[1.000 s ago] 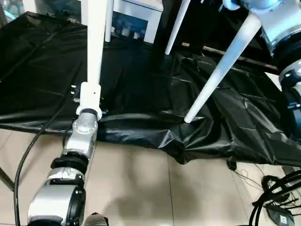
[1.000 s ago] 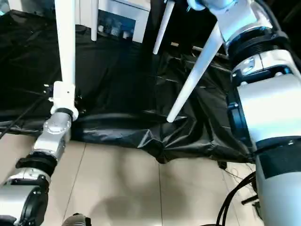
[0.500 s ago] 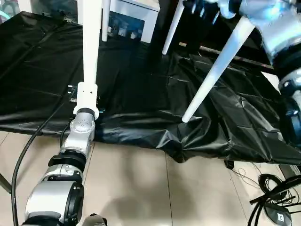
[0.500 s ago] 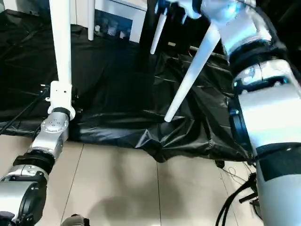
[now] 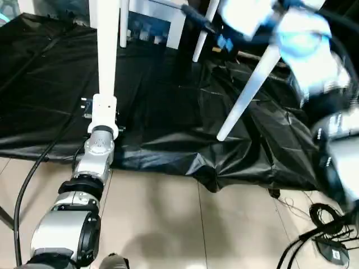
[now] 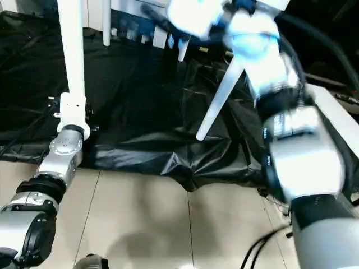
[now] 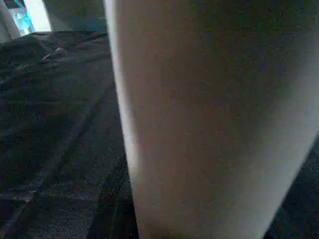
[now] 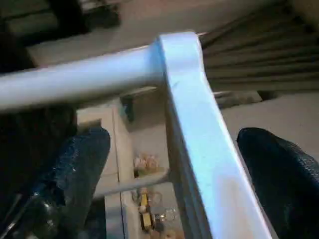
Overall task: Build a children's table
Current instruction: Flip table
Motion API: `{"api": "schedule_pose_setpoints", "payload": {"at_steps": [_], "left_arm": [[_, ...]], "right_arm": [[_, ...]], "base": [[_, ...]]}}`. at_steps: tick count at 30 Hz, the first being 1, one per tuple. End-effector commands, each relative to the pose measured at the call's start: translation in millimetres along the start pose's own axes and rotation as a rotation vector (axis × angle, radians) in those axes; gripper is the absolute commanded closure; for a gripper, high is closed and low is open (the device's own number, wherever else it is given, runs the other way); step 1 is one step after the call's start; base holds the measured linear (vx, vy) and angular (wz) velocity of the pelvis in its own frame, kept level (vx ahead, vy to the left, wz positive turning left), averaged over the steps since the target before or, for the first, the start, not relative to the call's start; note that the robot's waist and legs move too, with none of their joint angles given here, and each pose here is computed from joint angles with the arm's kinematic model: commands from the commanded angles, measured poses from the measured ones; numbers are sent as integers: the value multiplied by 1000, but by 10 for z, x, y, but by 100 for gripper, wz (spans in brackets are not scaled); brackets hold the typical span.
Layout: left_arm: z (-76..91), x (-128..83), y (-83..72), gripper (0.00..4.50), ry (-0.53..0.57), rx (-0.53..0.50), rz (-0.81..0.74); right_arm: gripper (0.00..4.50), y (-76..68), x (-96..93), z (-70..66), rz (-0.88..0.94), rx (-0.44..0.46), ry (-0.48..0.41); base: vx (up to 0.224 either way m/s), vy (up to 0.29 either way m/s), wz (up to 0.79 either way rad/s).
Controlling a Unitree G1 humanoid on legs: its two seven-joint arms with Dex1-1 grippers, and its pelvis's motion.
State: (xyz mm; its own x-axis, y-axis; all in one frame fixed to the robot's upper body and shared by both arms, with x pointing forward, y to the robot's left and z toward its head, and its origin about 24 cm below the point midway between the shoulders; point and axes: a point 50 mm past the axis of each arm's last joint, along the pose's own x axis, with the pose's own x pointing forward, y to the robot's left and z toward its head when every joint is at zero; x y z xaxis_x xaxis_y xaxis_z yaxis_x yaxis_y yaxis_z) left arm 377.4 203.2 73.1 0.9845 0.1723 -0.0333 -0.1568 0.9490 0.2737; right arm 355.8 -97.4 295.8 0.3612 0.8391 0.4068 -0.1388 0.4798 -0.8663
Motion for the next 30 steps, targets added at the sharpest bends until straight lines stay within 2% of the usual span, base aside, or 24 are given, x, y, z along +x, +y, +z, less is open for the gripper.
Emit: {"api": "schedule_pose_setpoints", "payload": {"at_steps": [1,2,3,4,8,10,11,13,14,15,16,17,19,20,21,25,26,27,28,30], "left_arm": [[36,21,-112,302,12,-3,-54],[12,13,-111,302,21,-19,-68],[12,13,-111,281,21,-19,-68],[-9,7,-109,267,28,-31,-76],[-145,-45,-62,245,63,-27,-73],[-226,-83,-29,228,74,-31,-75],[-245,-93,-21,228,76,-32,-75],[-371,-160,34,214,95,-57,-60],[-371,-160,34,202,95,-57,-60],[-458,-223,97,202,95,-95,-35],[-458,-223,97,192,95,-95,-35],[-526,-291,132,187,87,-130,-31],[-569,-355,139,173,71,-153,-41],[-600,-453,124,161,35,-173,-55],[-600,-453,124,152,35,-173,-55],[-652,-670,146,128,-32,-140,-65],[-634,-765,163,128,-70,-119,-67],[-634,-765,163,128,-70,-119,-67],[-515,-1004,217,128,-163,-78,-72],[-483,-1051,231,128,-180,-71,-72]], "right_arm": [[0,36,-101,15,-35,62,-12],[0,173,-159,-5,-21,126,7],[0,173,-159,-5,-21,126,7],[0,290,-210,-17,-9,181,24],[0,927,-551,-96,-26,495,173],[0,1187,-725,-92,-55,640,244],[0,1237,-761,-87,-59,669,257],[0,1432,-932,-48,-75,803,321],[0,1432,-932,-48,-75,803,321],[0,1498,-1055,-34,-86,817,352],[0,1498,-1055,-34,-86,817,352],[0,1542,-1185,-22,-96,824,394],[0,1572,-1286,-9,-120,845,427],[0,1613,-1395,43,-153,884,466],[0,1613,-1395,43,-153,884,466],[0,1688,-1551,165,-210,957,526],[0,1711,-1619,181,-257,983,558],[0,1711,-1619,181,-257,983,558],[0,1769,-1772,213,-393,1058,647],[0,1783,-1800,221,-421,1071,668]], "base": [[0,0,0],[0,0,0],[0,0,0],[0,0,0],[0,0,0],[0,0,0],[0,0,0],[0,0,0],[0,0,0],[0,0,0],[0,0,0],[0,0,0],[0,0,0],[0,0,0],[0,0,0],[0,0,0],[0,0,0],[0,0,0],[0,0,0],[0,0,0]]}}
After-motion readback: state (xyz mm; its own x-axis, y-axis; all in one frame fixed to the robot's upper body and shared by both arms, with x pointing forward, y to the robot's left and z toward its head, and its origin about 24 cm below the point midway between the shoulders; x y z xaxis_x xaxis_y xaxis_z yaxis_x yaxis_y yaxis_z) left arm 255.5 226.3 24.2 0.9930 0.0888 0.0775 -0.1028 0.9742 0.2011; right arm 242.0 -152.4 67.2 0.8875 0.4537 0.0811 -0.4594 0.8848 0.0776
